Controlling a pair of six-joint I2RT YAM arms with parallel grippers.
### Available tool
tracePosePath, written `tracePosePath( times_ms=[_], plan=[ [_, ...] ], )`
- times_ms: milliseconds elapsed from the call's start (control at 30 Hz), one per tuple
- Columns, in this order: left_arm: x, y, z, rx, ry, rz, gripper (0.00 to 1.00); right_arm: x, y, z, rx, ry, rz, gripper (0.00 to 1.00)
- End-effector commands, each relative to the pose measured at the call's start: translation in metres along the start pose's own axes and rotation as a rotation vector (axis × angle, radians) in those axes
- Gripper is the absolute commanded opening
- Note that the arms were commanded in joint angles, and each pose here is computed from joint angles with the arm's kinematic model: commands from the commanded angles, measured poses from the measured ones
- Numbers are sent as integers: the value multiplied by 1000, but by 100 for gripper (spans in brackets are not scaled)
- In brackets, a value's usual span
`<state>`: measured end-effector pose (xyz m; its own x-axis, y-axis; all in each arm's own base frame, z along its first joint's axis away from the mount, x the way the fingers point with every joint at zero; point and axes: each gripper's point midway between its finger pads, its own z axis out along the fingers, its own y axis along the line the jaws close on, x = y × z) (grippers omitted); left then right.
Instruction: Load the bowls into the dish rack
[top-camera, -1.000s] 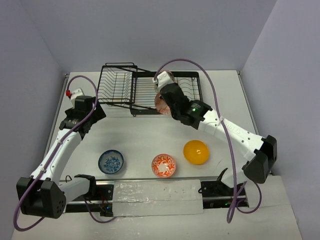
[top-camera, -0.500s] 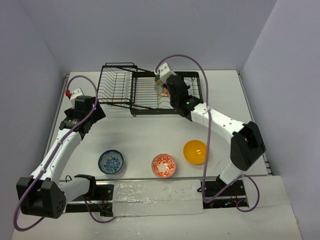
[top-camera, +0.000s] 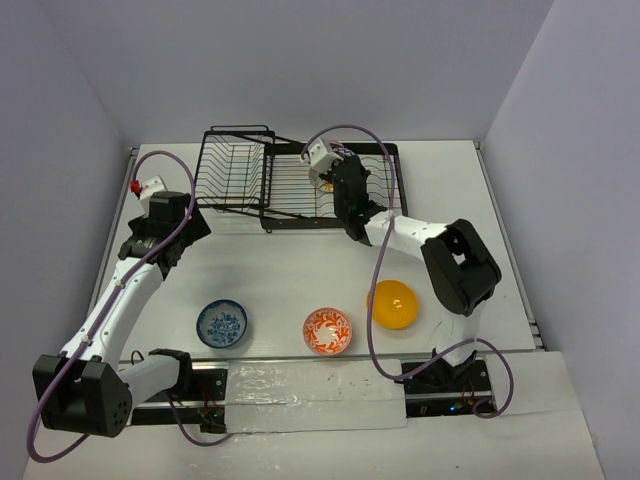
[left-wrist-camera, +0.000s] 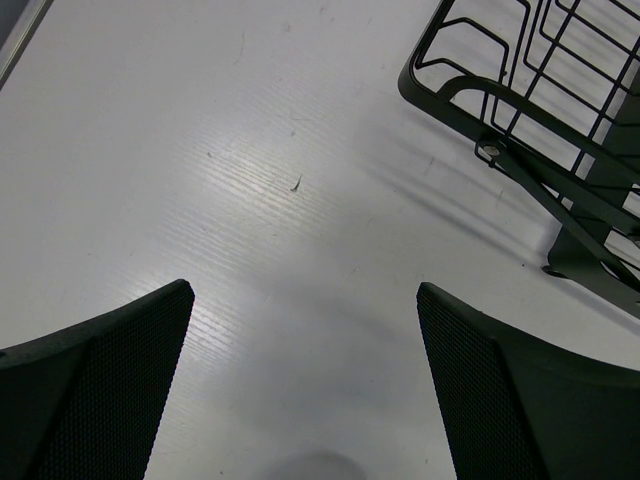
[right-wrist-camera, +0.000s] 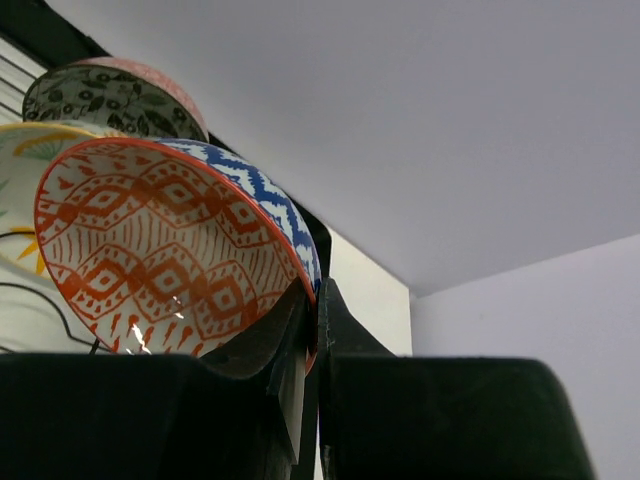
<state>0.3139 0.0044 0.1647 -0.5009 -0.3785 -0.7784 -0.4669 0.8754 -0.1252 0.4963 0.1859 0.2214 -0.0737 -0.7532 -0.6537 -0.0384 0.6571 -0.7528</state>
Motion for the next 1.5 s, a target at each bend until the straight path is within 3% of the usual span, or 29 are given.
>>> tracePosePath(
  times_ms=[0, 667, 1467],
  plan=[
    [-12, -5, -6, 36, -37, -24, 99, -29, -35, 1, 152, -148, 75, 0],
    [-11, -6, -5, 37, -22, -26, 99, -10, 12, -6, 152, -254, 93, 0],
    [-9, -5, -3, 27, -9, -23, 99, 11, 62, -16, 85, -282, 134, 0]
  ],
)
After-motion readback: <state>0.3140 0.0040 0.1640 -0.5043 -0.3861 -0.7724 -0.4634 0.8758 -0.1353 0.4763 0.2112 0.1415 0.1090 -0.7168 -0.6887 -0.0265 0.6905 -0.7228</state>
